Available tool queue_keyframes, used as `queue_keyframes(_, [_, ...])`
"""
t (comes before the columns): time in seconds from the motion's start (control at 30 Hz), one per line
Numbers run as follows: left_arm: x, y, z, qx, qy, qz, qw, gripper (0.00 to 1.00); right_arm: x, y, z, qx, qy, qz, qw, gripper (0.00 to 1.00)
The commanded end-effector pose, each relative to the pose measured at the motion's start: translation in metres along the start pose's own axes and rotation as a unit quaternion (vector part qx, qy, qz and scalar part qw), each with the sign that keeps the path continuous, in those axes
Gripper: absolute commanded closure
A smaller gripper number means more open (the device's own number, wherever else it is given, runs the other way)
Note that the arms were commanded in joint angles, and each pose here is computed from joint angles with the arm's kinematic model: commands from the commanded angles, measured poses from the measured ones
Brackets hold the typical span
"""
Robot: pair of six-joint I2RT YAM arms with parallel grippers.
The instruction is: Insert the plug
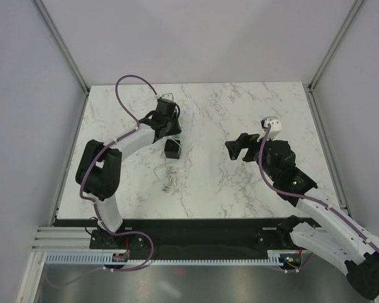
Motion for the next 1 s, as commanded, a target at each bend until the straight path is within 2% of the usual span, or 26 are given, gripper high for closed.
queue_keyframes(0.0, [-0.002, -0.009, -0.002, 0.021, 0.004, 0.005, 1.0, 0.98, 0.003, -0.001, -0.006, 0.004, -0.017, -0.003, 1.0, 0.02])
queue_keyframes(0.27, [0.001, -0.007, -0.001, 0.024, 0.031, -0.021, 0.999, 0.98, 0.0, -0.001, -0.004, 0.008, -0.011, 0.0, 1.0, 0.02])
queue_keyframes(0.5, [-0.006, -0.004, 0.003, 0.017, 0.03, -0.035, 0.999, 0.98, 0.002, -0.002, -0.001, 0.005, -0.012, 0.001, 1.0, 0.02])
queue_keyframes(0.97, [-0.02, 0.009, 0.052, 0.012, 0.066, -0.068, 0.995, 0.98, 0.003, -0.008, 0.006, 0.011, -0.008, 0.011, 1.0, 0.02])
Point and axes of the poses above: each gripper's point midway between its finger pads, its own x axis back along the fingers, its own y axis along the line the jaws close on, z = x × y, the point moved 9 cm from there along x, back along the fingers, and after that the axes turned 11 degrees about x, right-handed, at the moved point
